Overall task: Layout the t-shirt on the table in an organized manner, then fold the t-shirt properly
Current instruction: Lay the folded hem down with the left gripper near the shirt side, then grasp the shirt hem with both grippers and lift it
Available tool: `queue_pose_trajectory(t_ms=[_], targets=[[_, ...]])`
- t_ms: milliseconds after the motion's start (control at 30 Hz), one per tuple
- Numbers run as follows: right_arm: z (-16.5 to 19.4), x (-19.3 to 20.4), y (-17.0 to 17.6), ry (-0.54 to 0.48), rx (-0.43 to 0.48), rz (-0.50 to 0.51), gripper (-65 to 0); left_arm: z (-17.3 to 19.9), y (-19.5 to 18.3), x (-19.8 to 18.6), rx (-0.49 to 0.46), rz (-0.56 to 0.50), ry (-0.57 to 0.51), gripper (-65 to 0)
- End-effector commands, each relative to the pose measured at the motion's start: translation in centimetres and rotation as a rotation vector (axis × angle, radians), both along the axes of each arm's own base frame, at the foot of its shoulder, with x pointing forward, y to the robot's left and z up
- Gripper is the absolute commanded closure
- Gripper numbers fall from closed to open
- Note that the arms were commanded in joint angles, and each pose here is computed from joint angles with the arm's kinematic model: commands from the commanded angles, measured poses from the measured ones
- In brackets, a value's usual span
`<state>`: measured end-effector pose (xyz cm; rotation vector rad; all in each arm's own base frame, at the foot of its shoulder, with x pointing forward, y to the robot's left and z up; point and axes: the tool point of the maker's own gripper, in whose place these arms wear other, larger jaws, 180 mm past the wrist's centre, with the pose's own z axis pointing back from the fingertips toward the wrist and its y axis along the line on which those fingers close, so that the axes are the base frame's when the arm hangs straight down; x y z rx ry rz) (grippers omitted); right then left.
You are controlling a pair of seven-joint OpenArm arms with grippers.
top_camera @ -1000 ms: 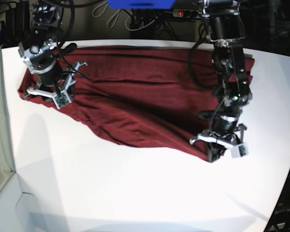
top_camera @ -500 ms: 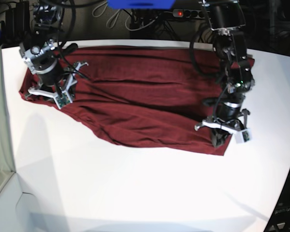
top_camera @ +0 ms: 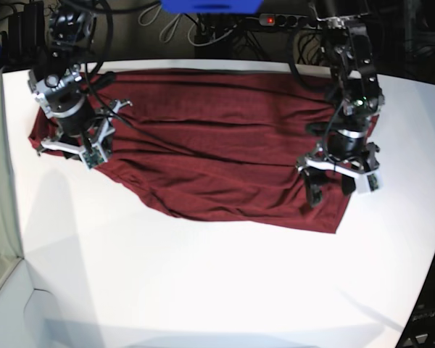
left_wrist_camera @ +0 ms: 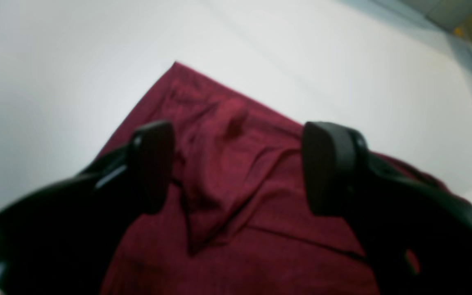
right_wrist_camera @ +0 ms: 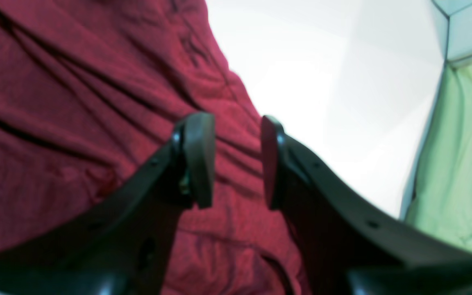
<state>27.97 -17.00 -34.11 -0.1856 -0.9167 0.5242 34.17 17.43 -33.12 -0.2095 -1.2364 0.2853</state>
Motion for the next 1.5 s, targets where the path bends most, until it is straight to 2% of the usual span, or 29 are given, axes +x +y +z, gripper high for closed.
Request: queue_pose_trajectory(t_ms=[0,133,200,433,667,800,900,1133,1333,1400,1467], targets=[[1.9,1.3,0.2,-0.074,0.012,0.007,-20.3,2.2,1.4,0.8,0.02,0.024,-0.07,-49.2],[2.8,2.7,0.3,-0.109,0.017,0.009,-20.3,4.8,3.4,3.5,0.033,0.068,-0.137,-52.1],[2.7,3.6,0.8,-0.097,0.019,0.018,-20.3,4.3,4.4,4.8,0.025,0.085,-0.125,-52.2],[2.8,5.9,0.1,-0.04,-0.021,-0.02,-20.3,-0.3,6.2,10.0,0.042,0.047,0.027,-52.3],[2.9,6.0,0.1,-0.044,-0.02,-0.019,-20.3,-4.4,8.9,11.3,0.049,0.056,0.174,-52.3],[2.7,5.8,0.1,-0.037,-0.021,-0.02,-20.3,-5.9,8.9,11.7,0.018,0.063,0.226,-52.3],[2.7,5.7,0.1,-0.035,-0.021,-0.02,-20.3,-7.0,7.2,12.1,0.038,0.012,0.266,-52.3],[2.6,5.7,0.1,-0.035,-0.021,-0.019,-20.3,-6.6,4.0,13.1,0.135,-0.078,0.179,-52.3],[2.8,5.9,0.1,-0.043,-0.021,-0.017,-20.3,-9.4,4.3,12.0,0.127,-0.073,0.258,-52.0],[3.1,6.1,0.1,-0.05,-0.021,-0.017,-20.3,-10.4,4.6,11.7,0.121,-0.061,0.287,-48.4],[3.4,6.6,0.5,-0.059,-0.017,-0.007,-20.3,-11.3,5.1,11.4,0.117,-0.042,0.298,-38.3]])
